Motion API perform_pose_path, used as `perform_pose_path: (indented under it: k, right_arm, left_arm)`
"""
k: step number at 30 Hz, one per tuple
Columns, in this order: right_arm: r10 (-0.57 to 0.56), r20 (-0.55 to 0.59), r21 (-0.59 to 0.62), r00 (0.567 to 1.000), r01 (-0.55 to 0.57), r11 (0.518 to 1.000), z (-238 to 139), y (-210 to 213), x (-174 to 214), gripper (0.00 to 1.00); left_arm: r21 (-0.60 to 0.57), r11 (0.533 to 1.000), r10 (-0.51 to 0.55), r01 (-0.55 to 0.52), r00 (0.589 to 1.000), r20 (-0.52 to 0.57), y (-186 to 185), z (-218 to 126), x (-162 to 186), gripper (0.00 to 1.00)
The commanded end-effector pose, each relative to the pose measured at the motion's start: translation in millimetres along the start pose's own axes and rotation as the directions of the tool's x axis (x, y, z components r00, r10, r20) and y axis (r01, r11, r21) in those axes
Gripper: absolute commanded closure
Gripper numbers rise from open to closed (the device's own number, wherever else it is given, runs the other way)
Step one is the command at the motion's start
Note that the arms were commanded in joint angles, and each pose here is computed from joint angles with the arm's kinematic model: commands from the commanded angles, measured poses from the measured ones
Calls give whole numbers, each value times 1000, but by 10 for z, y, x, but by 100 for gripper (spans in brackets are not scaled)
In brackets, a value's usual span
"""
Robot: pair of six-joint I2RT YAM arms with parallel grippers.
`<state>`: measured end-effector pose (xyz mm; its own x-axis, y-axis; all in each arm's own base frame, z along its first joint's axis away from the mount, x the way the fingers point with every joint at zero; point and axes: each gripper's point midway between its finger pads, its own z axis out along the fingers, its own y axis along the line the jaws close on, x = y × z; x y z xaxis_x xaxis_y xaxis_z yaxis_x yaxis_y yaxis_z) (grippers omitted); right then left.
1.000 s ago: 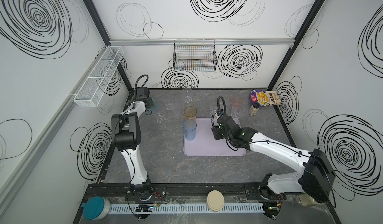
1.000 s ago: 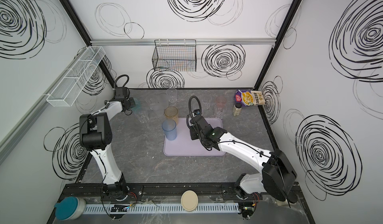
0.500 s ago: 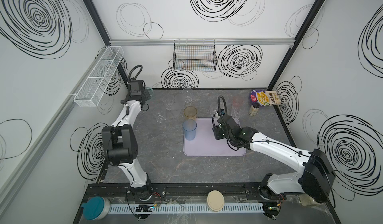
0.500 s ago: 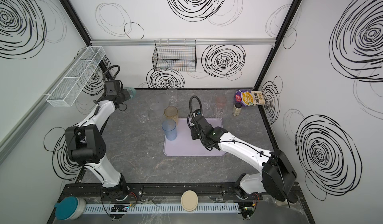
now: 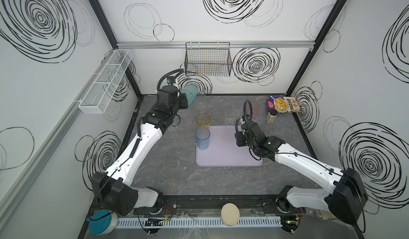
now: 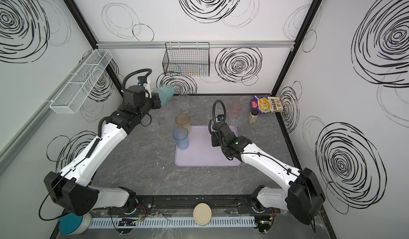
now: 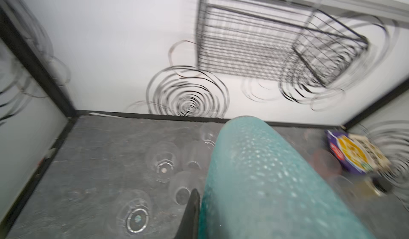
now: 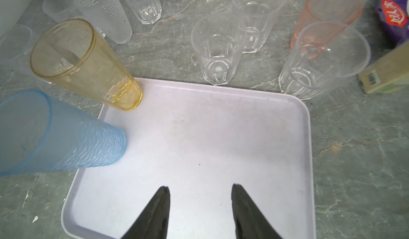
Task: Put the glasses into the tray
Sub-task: 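Carry the teal glass with the left gripper over the tray beside the blue glass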
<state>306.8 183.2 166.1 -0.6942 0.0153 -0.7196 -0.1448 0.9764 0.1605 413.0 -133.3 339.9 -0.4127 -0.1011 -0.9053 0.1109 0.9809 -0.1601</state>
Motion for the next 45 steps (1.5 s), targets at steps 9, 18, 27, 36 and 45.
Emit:
perform_pose_path:
  k: [9, 18, 27, 36, 45]
  right_arm:
    - [116, -3, 53, 993, -116, 992, -19, -430, 57, 50]
    - [135, -24, -5, 991, -135, 991, 9, -404, 199, 50]
    - [147, -51, -25, 988, -149, 989, 23, -350, 288, 50]
    - [137, -79, -50, 987, -141, 989, 87, -251, 420, 50]
    - [127, -94, -59, 987, -133, 989, 132, -162, 454, 50]
  left_arm:
    - [372, 879, 419, -297, 855, -307, -1275, -445, 1373, 100]
    - [410, 816, 575, -408, 649, -498, -1130, -537, 2328, 100]
    - [377, 821, 570, -428, 598, -564, -880, -450, 2632, 100]
    - [319, 832, 546, -454, 567, -617, -546, -381, 2747, 100]
    - [292, 817, 549, -497, 515, -658, -327, -364, 2831, 100]
